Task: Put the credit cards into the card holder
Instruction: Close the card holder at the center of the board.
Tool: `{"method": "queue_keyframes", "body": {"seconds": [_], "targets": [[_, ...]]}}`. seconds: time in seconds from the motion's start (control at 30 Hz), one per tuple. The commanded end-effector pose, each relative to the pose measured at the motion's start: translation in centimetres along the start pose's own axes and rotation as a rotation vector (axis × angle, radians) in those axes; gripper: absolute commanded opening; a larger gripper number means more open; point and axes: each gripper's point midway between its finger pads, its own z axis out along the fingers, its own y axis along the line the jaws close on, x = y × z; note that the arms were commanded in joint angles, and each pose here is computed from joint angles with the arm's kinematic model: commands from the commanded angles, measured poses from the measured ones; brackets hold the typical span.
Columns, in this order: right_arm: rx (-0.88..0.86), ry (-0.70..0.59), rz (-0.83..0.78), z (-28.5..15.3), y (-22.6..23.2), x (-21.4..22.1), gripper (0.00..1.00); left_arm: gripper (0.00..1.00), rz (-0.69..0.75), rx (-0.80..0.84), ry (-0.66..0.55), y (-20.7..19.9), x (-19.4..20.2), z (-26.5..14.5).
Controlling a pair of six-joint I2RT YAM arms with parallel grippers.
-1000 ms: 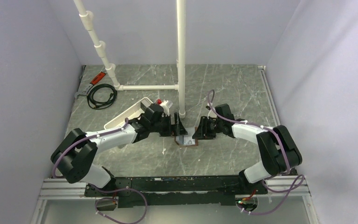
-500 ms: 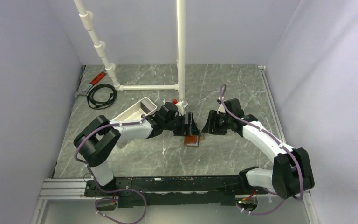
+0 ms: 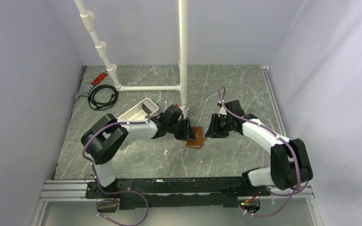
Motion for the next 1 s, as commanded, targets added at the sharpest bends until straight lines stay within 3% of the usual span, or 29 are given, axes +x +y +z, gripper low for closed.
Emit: {"method": "queue_keyframes", "body": {"seconds": [0.0,0.2,0.33,0.97], "targets": [[-0.046,-0.04,-0.056,0.1,1.4,-1.6,0.37,0.27,-0.014,-0.06,0.017,0.8,0.1,0.4],[0.005,-0.021,-0.072,0.8,1.3,-1.6,0.4,0.07,-0.027,-0.085,0.049,1.7,1.0,1.0],[0.067,-0.017,-0.089,1.1,1.0,-1.8,0.38,0.0,-0.027,-0.096,0.054,2.0,1.3,1.2],[0.23,0.017,-0.149,2.2,0.9,-1.6,0.31,0.0,-0.013,-0.106,0.055,2.3,1.6,1.2]]}}
